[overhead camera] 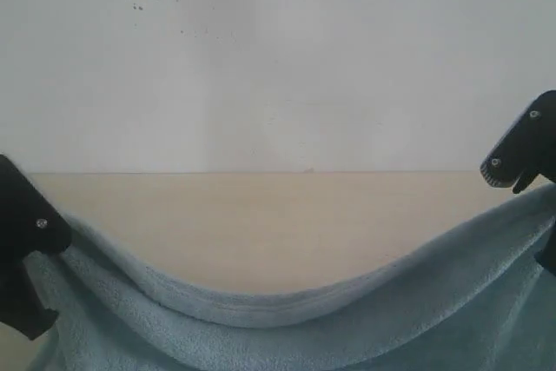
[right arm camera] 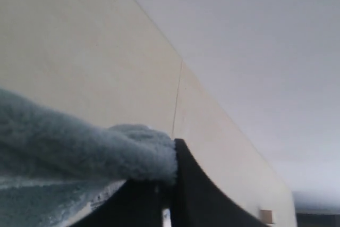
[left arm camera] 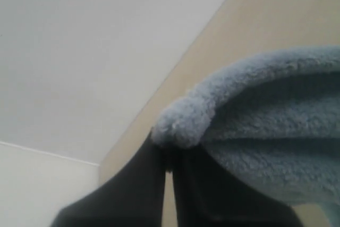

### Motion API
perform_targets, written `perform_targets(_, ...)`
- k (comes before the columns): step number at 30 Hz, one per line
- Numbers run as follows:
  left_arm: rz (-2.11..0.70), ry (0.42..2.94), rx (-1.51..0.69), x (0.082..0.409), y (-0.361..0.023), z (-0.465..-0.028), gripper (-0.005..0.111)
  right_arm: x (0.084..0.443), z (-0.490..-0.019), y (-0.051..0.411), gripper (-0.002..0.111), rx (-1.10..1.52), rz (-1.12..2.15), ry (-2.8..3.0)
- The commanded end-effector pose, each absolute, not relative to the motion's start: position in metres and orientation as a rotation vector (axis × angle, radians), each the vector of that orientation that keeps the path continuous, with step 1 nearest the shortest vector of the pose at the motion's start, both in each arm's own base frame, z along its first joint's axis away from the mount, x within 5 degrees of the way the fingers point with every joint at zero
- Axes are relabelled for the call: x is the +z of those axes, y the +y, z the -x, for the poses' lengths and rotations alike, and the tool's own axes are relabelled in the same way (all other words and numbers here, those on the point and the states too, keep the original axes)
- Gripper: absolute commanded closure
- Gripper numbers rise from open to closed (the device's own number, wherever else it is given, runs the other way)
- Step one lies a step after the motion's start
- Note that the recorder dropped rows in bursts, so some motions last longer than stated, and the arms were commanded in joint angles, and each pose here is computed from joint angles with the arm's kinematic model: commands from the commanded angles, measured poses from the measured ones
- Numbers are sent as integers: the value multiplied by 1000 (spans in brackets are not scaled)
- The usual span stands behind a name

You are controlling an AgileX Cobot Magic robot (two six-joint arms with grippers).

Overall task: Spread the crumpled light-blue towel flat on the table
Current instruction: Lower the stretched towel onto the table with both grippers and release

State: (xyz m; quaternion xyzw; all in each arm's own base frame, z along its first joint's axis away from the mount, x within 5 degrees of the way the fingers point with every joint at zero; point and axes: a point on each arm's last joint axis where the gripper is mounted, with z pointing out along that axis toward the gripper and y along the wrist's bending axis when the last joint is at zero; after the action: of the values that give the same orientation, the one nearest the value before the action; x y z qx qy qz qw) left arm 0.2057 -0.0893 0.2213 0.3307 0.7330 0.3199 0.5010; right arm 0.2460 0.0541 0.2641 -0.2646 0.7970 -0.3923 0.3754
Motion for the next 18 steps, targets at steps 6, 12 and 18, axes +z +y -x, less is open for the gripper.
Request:
perform_targets(6,-636,1809,757,214,-76,-254,103,230,-290,8,108,-624,306,2123)
perform_targets(12,-697,1933,569,207,-87,-293,102,207,-317,1,108,-507,144,2188)
perform_targets(18,-710,1970,549,195,-96,-317,77,194,-350,3,108,-536,141,2202)
